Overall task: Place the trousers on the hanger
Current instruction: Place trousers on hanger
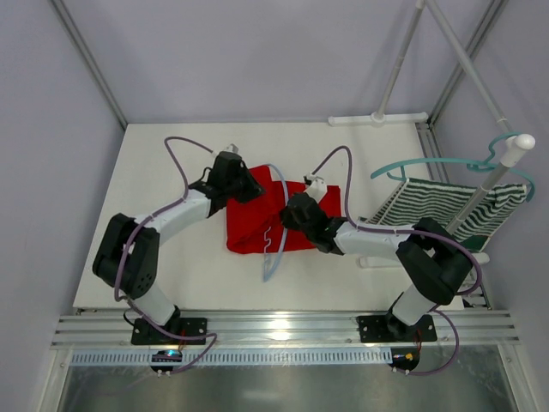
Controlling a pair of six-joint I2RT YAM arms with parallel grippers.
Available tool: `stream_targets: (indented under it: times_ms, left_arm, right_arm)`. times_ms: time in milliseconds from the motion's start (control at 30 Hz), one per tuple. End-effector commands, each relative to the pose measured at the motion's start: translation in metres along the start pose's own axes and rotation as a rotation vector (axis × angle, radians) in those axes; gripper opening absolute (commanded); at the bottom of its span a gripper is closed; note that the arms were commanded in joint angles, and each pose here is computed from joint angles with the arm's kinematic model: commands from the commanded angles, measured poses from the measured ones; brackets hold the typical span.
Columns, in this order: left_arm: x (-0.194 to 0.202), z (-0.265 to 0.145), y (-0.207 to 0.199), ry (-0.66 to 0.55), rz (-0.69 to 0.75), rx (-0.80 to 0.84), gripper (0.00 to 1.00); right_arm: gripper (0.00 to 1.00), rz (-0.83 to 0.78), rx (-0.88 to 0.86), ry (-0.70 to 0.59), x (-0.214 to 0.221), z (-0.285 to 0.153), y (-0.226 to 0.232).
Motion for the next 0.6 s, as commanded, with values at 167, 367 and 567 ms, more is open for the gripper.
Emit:
stream_targets:
  times_ms: [167,367,567]
  left_arm:
    - [0.046,0.036,0.030,0.182,-0.028,0.028,0.01]
    - [0.049,0.037,0.027,0.206,-0.031,0.087,0.02]
    - [0.036,0.018,0.015,0.201,-0.009,0.134,0.13]
  right_arm:
    - [0.04,-0.065,-0.070,-0.083,-0.024,-0.010,0.039]
    - [0.05,-0.134,-0.076,-0.060,-0.020,-0.011,0.044]
    - [0.20,-0.182,-0.094,-0.032,-0.019,-0.018,0.044]
Point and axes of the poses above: each gripper's point midway between its finger pads, its own z axis out along the fingers, its own y axis along the line the jaws close on, x = y × z, the point moved 5 cm from there along -z, back along the fingers, and after that the axes turned 8 degrees about -z, right-handed, at the moved point
